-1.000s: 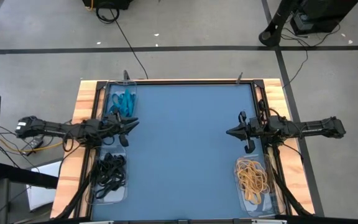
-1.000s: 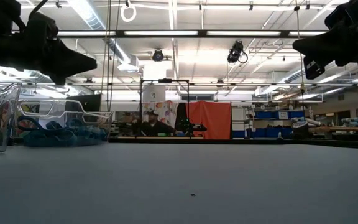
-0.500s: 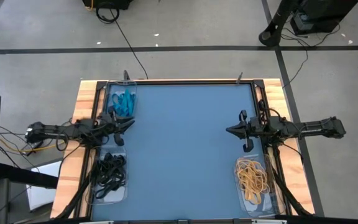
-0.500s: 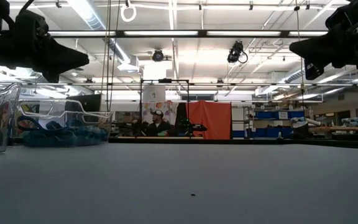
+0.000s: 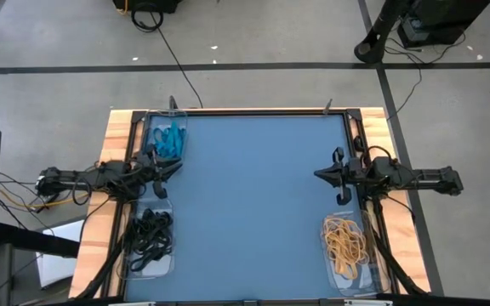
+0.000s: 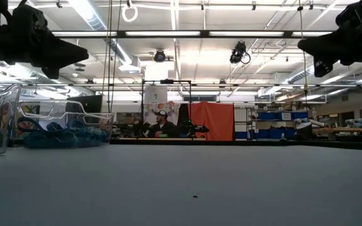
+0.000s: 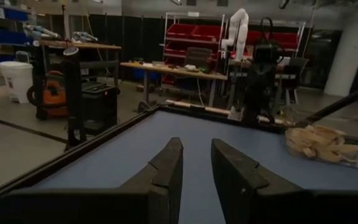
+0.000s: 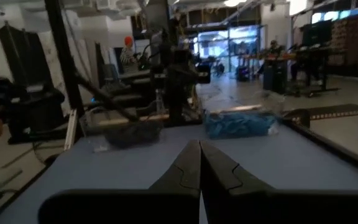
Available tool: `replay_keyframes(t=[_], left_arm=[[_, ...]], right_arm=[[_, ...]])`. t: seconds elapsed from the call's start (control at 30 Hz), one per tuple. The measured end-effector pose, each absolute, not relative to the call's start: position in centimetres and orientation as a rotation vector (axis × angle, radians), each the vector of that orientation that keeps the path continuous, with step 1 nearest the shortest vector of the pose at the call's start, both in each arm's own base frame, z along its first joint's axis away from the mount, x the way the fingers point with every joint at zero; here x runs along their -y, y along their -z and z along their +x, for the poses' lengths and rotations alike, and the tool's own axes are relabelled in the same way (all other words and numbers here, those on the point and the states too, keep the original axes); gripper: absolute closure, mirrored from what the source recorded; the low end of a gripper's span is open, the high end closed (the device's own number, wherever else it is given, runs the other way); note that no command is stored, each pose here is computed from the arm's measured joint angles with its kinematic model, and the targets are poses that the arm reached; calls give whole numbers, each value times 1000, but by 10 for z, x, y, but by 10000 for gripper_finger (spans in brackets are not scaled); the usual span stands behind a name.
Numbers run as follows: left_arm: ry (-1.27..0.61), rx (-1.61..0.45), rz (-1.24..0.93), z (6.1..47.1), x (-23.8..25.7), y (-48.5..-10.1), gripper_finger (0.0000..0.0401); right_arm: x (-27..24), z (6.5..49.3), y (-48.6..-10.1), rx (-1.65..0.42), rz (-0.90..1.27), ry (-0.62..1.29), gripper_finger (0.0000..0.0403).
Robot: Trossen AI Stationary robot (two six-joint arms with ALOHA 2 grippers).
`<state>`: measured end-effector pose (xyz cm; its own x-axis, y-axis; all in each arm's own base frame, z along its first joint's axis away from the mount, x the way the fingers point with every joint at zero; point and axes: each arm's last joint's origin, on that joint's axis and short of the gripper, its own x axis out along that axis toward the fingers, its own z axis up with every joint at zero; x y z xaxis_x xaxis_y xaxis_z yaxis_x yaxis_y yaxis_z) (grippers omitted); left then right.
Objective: Sort rubber bands into baskets
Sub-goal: Return to Home Position
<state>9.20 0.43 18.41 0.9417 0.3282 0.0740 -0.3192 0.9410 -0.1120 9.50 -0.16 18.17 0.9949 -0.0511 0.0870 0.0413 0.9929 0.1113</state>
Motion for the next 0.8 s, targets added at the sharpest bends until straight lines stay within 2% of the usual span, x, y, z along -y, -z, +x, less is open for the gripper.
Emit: replay_keyframes(t=[0.57,0.7,0.8], left_arm=[[-312,84,-108,95,-4,-172,314],[-279,76,-100,96,-3,-172,314],[-249,64,-57,96,-2,-171,314]], right_arm=[[0,95,-180,55,104,6,394],[3,95,-170,-37,97,90,394],[2,96,-170,-46,82,77,394]])
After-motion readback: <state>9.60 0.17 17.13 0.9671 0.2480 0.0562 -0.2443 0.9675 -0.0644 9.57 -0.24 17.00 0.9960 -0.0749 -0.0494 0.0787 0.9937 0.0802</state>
